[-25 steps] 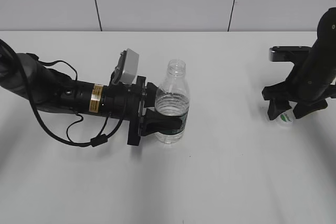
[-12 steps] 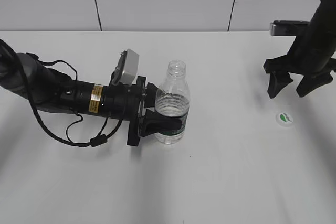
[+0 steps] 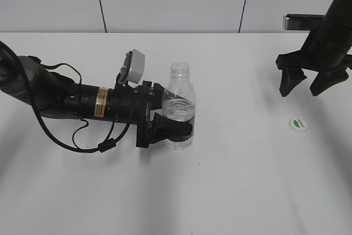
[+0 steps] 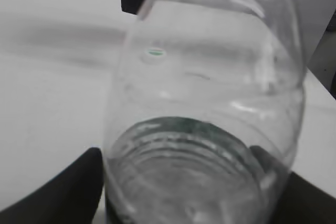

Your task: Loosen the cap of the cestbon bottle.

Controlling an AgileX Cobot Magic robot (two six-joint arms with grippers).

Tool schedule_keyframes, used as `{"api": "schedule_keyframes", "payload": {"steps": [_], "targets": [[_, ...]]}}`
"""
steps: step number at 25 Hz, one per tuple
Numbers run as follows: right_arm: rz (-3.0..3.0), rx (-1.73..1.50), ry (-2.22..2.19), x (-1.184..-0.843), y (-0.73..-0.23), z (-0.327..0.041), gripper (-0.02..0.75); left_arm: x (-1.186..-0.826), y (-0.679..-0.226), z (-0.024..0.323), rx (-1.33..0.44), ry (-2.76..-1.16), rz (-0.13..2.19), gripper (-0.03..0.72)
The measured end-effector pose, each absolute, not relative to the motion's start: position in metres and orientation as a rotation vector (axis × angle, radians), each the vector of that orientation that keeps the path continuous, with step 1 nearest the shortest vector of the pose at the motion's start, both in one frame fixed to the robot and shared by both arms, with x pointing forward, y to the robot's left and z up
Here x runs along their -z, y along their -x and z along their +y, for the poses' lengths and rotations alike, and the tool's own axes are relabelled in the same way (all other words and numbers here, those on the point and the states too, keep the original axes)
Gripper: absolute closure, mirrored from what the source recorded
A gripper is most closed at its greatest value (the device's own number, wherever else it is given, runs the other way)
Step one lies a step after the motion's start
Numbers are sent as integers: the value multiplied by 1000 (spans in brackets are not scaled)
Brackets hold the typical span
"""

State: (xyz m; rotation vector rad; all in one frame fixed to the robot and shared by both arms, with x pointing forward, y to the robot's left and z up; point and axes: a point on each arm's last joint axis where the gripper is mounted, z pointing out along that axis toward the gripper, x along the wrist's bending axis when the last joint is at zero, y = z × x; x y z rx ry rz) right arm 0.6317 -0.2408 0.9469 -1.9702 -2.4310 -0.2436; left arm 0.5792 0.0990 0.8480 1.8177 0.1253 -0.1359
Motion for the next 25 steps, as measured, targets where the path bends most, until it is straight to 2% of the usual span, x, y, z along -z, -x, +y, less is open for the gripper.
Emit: {"api": "schedule_keyframes", "payload": {"steps": [8, 19, 25], "targets": [[-2431, 244, 1970, -947, -632, -241, 178, -859, -580, 99, 143, -1821, 132, 180], [-2425, 229, 1962, -948, -631, -241, 178, -934, -579, 99, 42, -1766, 68, 178], [-2427, 230, 1947, -968, -638, -239, 178, -980, -573, 101, -18, -1725, 31, 182]]}}
